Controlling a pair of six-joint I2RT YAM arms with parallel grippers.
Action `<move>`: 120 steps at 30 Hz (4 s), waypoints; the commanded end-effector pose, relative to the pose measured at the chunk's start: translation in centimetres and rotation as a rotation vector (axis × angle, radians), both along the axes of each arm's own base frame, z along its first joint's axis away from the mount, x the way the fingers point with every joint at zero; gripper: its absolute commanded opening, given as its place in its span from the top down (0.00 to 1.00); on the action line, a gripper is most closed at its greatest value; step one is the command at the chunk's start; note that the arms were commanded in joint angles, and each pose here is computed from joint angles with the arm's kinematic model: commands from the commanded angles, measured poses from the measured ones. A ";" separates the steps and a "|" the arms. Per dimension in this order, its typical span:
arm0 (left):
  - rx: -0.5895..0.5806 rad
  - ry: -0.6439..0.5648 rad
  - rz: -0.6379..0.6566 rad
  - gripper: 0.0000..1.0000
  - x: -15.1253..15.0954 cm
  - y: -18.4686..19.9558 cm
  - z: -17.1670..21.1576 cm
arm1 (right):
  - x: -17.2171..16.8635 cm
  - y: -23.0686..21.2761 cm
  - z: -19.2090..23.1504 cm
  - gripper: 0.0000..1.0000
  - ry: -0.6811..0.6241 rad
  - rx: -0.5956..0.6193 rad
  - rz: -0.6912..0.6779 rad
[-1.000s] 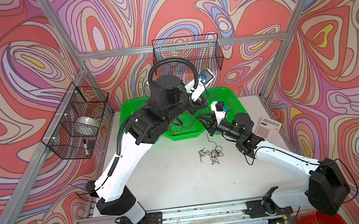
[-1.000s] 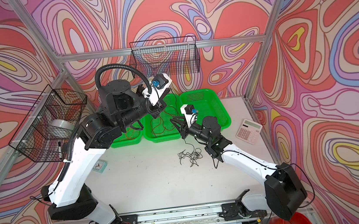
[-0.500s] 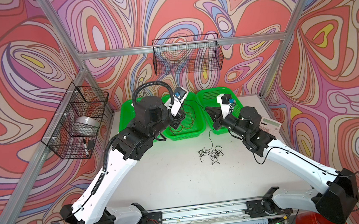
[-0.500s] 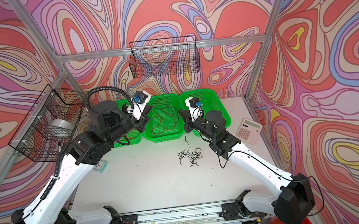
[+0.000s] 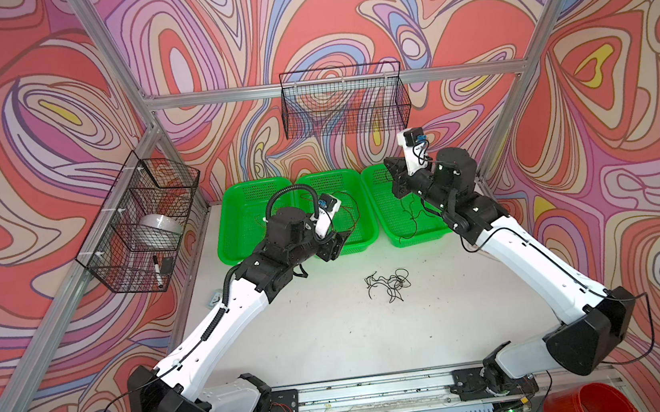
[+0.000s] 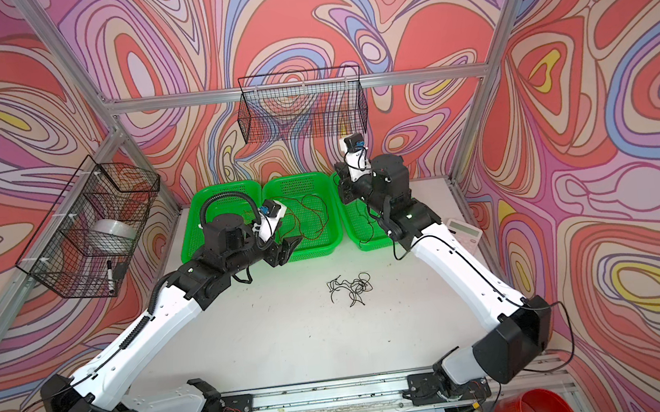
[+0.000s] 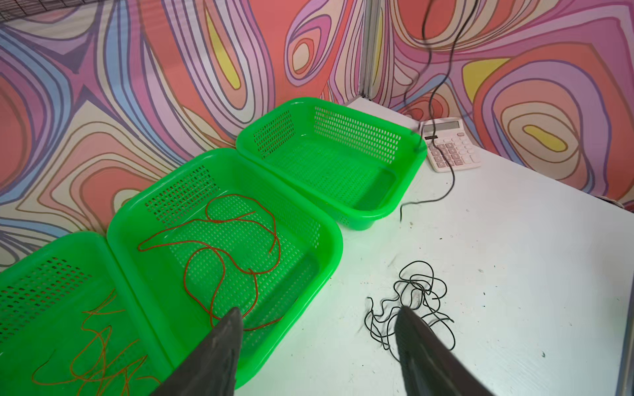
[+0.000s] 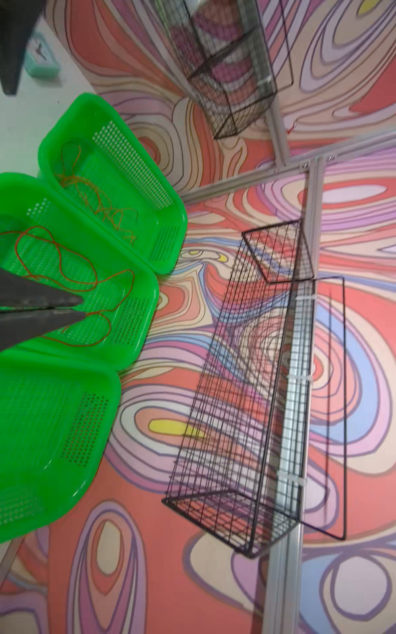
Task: Untangle the cables
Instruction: 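Carry the black wire to the nearest basket with the right gripper while the left returns, then lower the black wire into the basket and open the right gripper, then withdraw the right gripper from the basket toward the black pile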
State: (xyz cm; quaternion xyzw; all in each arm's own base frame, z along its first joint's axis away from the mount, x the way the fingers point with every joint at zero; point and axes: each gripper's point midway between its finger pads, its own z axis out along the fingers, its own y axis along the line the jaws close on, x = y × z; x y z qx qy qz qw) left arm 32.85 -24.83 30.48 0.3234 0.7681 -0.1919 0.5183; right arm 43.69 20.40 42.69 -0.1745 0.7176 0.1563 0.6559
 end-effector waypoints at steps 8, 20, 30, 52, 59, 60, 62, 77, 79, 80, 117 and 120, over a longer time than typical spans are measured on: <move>-0.027 0.104 -0.120 0.32 -3.1 -1.6 -6.2 | 9.6 -7.1 -3.4 1.00 0.014 -0.119 -0.343; 0.029 0.154 -0.095 0.34 -4.7 -0.7 -10.0 | 16.6 -10.7 -7.9 1.00 0.044 -0.173 -0.455; 0.045 0.192 -0.106 0.34 -4.6 -1.2 -11.2 | 18.6 -15.9 -16.4 1.00 0.226 -0.214 -0.586; 0.138 0.251 -0.171 0.34 -4.8 -4.0 -14.1 | 13.4 -16.2 -28.9 0.31 0.681 -0.370 -0.334; 0.135 0.264 -0.190 0.34 -4.8 -5.2 -14.4 | 8.3 -12.8 -28.7 0.29 0.706 -0.398 -0.131; 0.136 0.264 -0.192 0.34 -4.9 -5.2 -14.4 | 7.7 -12.2 -28.8 0.29 0.703 -0.394 -0.096; 0.139 0.263 -0.189 0.34 -4.9 -5.2 -14.5 | 6.6 -10.4 -28.7 0.29 0.673 -0.397 -0.010; 0.150 0.252 -0.170 0.35 -4.6 -5.6 -14.3 | 7.9 -4.9 -32.2 0.43 0.633 -0.420 0.120; 0.154 0.256 -0.175 0.35 -4.6 -5.9 -14.3 | 8.9 -5.4 -32.7 0.52 0.626 -0.412 0.064; 0.160 0.259 -0.178 0.35 -4.6 -6.0 -14.4 | 9.3 -5.4 -32.7 0.55 0.619 -0.402 0.047; 0.261 0.492 0.014 0.46 -1.3 -7.8 -24.3 | 5.3 -13.9 -25.7 0.38 0.706 -0.177 -0.358; 0.246 0.528 0.038 0.48 -1.3 -8.0 -25.2 | 2.9 -13.0 -24.3 0.38 0.680 -0.174 -0.368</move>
